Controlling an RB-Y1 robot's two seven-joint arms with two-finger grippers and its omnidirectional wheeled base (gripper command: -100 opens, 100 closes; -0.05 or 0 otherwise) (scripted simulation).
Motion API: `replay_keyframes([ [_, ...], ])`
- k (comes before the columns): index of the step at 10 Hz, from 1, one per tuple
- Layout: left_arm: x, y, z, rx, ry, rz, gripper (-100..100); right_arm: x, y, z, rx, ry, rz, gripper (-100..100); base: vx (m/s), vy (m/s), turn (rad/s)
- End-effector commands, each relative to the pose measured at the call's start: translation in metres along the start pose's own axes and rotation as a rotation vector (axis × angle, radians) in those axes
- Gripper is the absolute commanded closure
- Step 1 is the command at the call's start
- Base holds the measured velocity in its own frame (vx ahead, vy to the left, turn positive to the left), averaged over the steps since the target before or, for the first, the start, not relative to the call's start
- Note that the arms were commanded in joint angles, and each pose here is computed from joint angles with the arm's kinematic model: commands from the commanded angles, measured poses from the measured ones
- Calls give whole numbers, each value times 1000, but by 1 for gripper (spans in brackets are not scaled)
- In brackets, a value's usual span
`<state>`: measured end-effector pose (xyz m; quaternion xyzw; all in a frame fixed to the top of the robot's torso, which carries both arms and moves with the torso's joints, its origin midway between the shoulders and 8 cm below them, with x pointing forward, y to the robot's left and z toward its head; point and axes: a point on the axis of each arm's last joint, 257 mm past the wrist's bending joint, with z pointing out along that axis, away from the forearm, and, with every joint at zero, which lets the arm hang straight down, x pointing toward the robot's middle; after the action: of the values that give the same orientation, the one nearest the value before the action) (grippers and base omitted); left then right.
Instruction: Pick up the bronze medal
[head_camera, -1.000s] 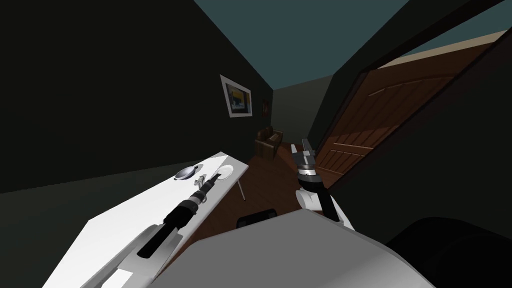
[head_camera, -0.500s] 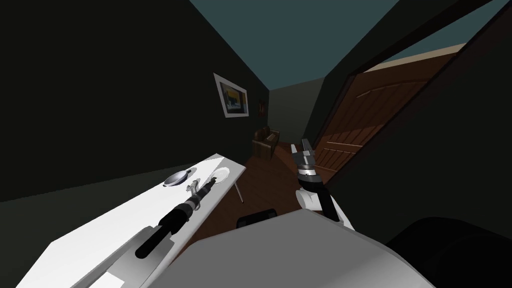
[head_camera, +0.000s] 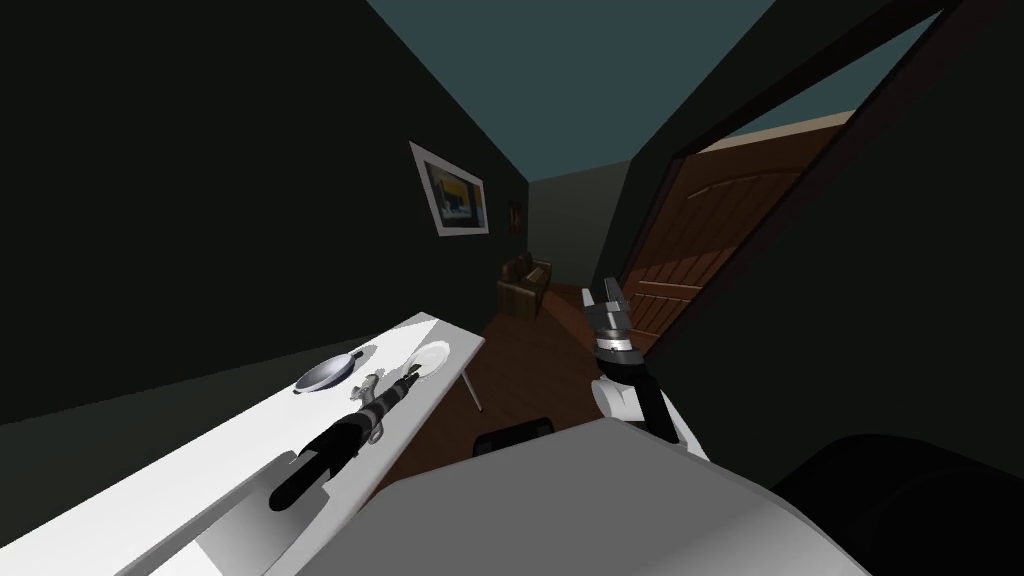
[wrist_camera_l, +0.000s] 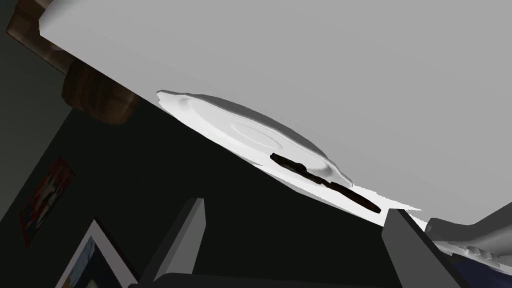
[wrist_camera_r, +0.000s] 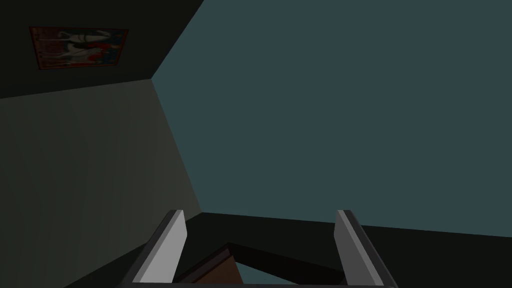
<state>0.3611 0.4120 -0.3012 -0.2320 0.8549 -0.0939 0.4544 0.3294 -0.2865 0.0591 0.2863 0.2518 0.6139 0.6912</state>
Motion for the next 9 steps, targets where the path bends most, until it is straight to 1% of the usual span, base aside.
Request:
replay_keyframes([
  [1,-2,27,-3,-73,16,41,-100,0,0,0,0,0,0,0,34,-16,-101],
  [3,-6,49,-5,-136,28,82,-100,0,0,0,0,0,0,0,24,-14,-90],
  [5,-9,65,-8,-181,36,112,-100,0,0,0,0,0,0,0,16,-9,-56],
  [6,-11,70,-9,-196,38,123,-100,0,0,0,0,0,0,0,13,-7,-42],
  [7,-8,65,-9,-184,37,116,-100,0,0,0,0,0,0,0,6,-2,-6],
  [8,-8,66,-9,-187,37,117,0,0,0,0,0,0,0,0,0,0,0],
  [9,-5,60,-6,-186,34,119,-100,0,0,0,0,0,0,0,0,29,42],
])
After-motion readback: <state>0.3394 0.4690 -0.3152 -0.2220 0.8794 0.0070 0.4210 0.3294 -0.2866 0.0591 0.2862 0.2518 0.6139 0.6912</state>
